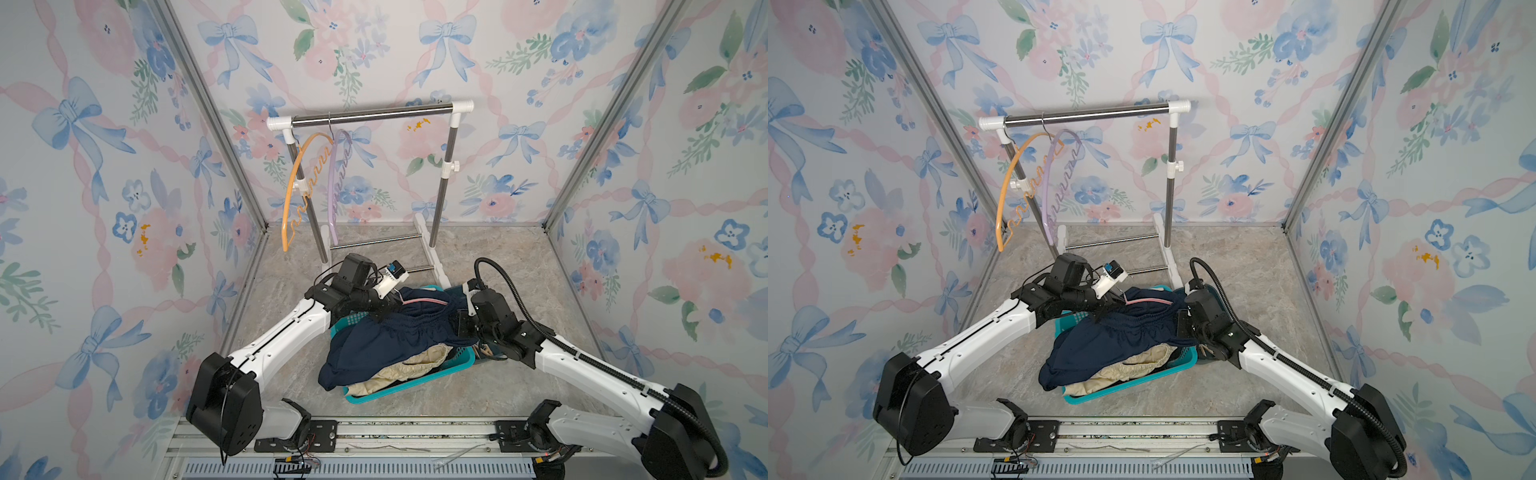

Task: Remove the clothespins securing shorts to the hanger
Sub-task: Pick up the hanger from the basket.

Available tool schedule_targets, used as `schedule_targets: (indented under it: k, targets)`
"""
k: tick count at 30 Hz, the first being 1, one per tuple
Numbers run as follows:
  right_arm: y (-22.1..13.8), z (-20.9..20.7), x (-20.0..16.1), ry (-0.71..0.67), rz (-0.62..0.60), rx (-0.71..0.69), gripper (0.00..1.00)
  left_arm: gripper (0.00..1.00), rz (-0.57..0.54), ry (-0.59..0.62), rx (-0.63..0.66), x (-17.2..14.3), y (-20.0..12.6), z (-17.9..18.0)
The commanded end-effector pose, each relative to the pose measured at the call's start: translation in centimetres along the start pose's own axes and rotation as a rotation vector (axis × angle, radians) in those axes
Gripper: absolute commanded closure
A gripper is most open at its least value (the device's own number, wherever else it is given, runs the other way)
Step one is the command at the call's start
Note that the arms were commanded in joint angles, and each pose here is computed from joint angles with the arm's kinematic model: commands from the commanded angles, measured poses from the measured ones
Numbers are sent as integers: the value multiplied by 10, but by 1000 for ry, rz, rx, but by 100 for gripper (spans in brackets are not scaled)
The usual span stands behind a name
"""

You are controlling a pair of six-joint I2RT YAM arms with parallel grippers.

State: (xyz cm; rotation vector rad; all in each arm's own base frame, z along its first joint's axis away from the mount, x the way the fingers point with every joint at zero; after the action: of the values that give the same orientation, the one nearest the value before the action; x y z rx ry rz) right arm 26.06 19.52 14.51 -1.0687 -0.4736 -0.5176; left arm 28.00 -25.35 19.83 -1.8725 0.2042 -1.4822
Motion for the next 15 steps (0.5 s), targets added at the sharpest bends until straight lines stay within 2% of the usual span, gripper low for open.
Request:
schedule_targets:
  k: [1,5,7,9,15]
  targets:
    - [1,6,-9,-10,39,14,65,100,-8,18,-28,6,-1,-5]
    - [0,6,-9,-15,38,16,65,100,17,1,-41,-1,4,-5]
    - [0,6,-9,-14,38,16,65,79,45,-6,-26,-5,6,-1]
    - [0,6,-9,-15,37,17,65,69,88,-10,-12,-11,10,4]
    - [-1,6,-9,-14,33,21,65,63,217,-12,56,-32,20,22]
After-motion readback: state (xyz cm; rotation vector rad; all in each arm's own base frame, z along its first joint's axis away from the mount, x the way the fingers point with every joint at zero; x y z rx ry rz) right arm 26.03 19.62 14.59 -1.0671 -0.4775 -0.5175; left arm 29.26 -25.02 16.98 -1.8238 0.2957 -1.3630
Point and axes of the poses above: each gripper's point midway between its finger pads, its own y axis out along the fingers, its own z axis along the line the jaws close on, x = y × z, the point moved 1 cm from there along -y, back along the fingers, and after that the axes turned 6 degrees about y, right-handed, at the moved point
